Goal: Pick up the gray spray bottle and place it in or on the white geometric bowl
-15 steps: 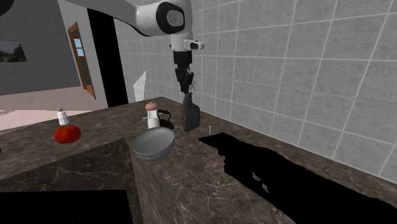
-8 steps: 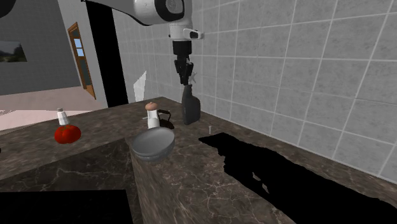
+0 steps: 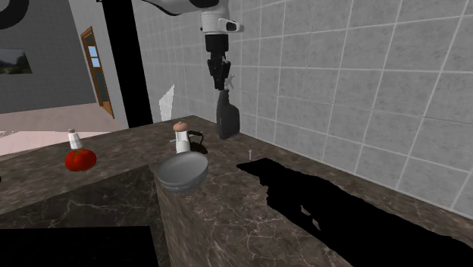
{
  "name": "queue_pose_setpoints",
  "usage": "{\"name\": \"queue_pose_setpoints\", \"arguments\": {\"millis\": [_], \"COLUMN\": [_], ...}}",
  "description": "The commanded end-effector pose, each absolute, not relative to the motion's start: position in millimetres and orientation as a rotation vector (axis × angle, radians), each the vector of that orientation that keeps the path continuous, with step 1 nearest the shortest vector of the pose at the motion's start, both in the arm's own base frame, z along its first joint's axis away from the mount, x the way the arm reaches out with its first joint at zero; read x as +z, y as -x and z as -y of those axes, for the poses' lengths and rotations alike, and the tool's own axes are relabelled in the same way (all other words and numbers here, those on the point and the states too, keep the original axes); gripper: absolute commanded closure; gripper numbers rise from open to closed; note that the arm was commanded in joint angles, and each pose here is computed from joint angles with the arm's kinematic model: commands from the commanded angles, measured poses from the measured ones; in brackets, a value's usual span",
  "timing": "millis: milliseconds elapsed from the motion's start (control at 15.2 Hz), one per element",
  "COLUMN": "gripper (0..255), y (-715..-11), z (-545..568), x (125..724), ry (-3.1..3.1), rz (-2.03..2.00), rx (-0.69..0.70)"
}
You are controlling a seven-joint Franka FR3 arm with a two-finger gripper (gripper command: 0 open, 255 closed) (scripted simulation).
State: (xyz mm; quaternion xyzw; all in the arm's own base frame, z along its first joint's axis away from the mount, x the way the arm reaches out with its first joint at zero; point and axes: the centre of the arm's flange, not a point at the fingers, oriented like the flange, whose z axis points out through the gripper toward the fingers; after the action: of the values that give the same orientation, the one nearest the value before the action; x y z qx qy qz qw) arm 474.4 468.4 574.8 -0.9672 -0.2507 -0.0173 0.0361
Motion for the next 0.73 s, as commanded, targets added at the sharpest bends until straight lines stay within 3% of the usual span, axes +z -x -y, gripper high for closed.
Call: {"name": "queue_pose_setpoints", "arguments": {"millis": [0,660], "gripper": [255,255], "y": [-474,-384], "z": [-468,-416], "x": [586,645], "ry": [2.971,2.971], "rz": [0.77,0.77], "rx": [-0.053,-0.053]}}
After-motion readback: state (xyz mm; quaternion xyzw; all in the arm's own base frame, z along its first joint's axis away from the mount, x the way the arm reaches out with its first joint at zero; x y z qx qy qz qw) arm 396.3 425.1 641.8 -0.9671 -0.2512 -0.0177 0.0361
